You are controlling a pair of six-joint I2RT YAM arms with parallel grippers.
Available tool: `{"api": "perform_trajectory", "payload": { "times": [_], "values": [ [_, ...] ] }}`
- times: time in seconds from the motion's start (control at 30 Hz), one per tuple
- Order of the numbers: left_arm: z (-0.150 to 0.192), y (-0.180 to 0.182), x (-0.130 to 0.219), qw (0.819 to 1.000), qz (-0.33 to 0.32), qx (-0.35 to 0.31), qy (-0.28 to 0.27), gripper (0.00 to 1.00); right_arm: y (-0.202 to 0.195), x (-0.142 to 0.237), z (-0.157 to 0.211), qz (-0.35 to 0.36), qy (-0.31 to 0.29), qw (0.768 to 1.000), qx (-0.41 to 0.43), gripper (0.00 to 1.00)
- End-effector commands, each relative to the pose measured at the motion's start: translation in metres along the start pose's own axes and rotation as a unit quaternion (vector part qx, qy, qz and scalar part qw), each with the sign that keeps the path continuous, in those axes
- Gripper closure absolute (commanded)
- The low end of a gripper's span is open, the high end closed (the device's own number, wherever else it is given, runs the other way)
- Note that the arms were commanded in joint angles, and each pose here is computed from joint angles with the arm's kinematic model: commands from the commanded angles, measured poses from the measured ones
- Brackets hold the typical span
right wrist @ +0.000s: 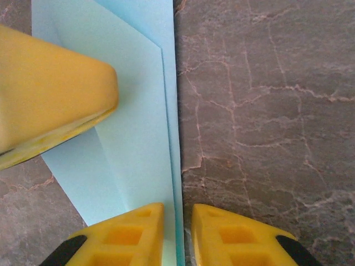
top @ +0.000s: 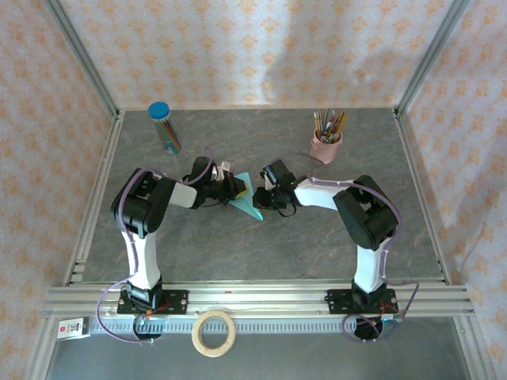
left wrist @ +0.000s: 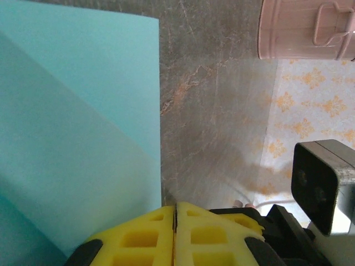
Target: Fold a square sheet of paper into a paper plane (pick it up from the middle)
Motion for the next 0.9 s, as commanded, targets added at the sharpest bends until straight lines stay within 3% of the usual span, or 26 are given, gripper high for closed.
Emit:
{"api": "perform_trajectory", "payload": {
  "times": [0.0,0.4,0.87],
  "values": [
    [-0.007,-0.018,0.004,0.999,0.009,-0.028,-0.018,0.90,-0.024,-0.027,0.037,0.051,0.057,0.997,-0.008,0.79],
    [-0.011,-0.023,0.017,0.997,-0.026,-0.036,-0.059,0.89,-0.026,-0.028,0.040,0.055,0.058,0.997,-0.012,0.80],
    [-0.002,-0.022,0.006,0.999,-0.019,-0.033,-0.027,0.92,-0.028,-0.030,0.043,0.064,0.062,0.996,-0.010,0.82]
  ]
}}
Point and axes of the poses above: each hand's point on the last joint's axis, 136 mm out from that joint toward the fingers, its own x axis back along the fingers, its own y axis along the line the jaws close on, z = x × y, the point moved 7 cm from there along x, back along the fingers, and after that the axes turned 3 degrees about -x, right-handed, at the moved point
